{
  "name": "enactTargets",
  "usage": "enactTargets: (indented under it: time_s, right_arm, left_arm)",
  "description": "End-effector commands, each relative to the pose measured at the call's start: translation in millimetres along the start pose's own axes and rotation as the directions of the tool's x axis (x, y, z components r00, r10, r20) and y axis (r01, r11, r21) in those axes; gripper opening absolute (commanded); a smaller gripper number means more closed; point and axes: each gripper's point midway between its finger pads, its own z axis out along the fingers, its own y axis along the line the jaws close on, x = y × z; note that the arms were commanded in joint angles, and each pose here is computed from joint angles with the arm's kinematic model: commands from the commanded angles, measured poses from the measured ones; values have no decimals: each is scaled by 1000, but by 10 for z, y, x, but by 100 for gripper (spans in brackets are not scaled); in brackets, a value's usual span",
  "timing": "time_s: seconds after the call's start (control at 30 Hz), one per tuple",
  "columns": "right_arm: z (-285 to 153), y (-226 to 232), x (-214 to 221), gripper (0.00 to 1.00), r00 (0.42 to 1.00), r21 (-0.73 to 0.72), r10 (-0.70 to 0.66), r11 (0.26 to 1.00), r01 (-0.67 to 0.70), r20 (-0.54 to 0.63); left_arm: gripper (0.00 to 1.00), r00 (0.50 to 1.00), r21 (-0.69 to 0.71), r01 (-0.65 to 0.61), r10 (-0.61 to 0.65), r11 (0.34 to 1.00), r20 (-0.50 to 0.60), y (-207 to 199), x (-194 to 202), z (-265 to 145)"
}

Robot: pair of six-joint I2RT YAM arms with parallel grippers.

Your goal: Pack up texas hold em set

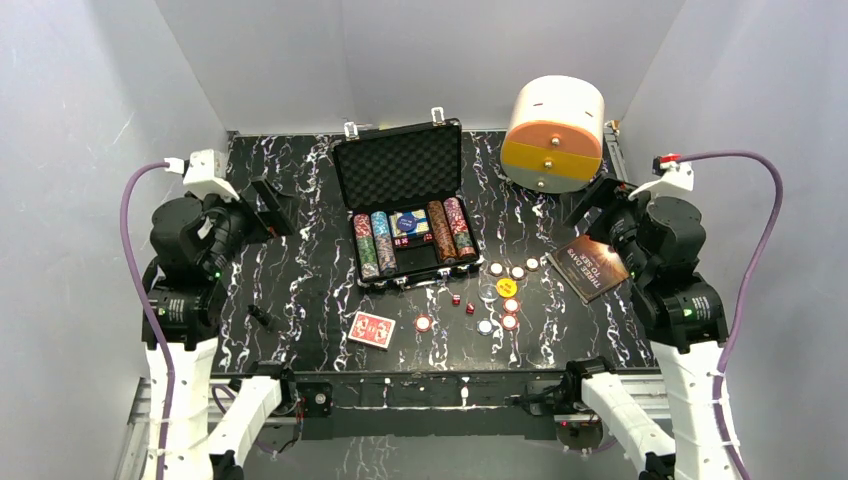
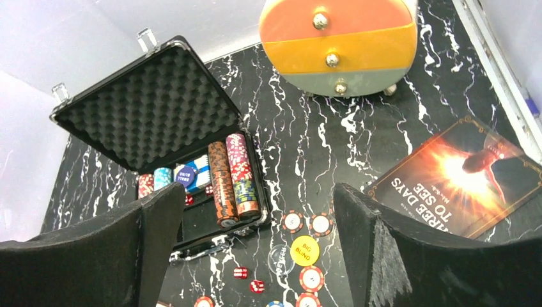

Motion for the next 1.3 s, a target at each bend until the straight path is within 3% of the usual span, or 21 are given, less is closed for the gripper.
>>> enactTargets:
  time_s: [0.0,0.13,0.33,0.53,0.67,0.77,0.93,1.27]
  right_arm:
    - [-62,-103,-72,98,988,51,125,990,-129,88]
    - [-62,70,19,98,995,-57,89,995,-86,44]
    - [202,167,609,95,959,-100,26,993,-56,-282]
    - [372,149,1258,75,848,-98,36,990,-103,-529]
    - [386,218,1649,62,802,-81,21,993,-86,-596]
    - [387,267,1993,57,777,-20,-22,1000,13,-629]
    - [422,326,2410,48,745,40,-70,991,129,-663]
    - [554,697,3169,52,652,-20,-167,974,226,-740]
  left_arm:
    - [98,999,72,29,-28,997,-17,-107,83,18]
    - [98,996,211,54,-37,976,-84,-293,341,54]
    - [98,984,318,127,-80,940,-157,-407,691,128]
    - [98,962,266,203,-141,942,-232,-255,1112,256]
    - [98,938,215,261,-194,941,-288,-133,1454,318]
    - [98,922,188,290,-222,938,-316,-73,1640,337]
    - [98,922,183,288,-221,940,-317,-50,1684,352]
    - [98,919,161,291,-229,943,-322,-12,1725,353]
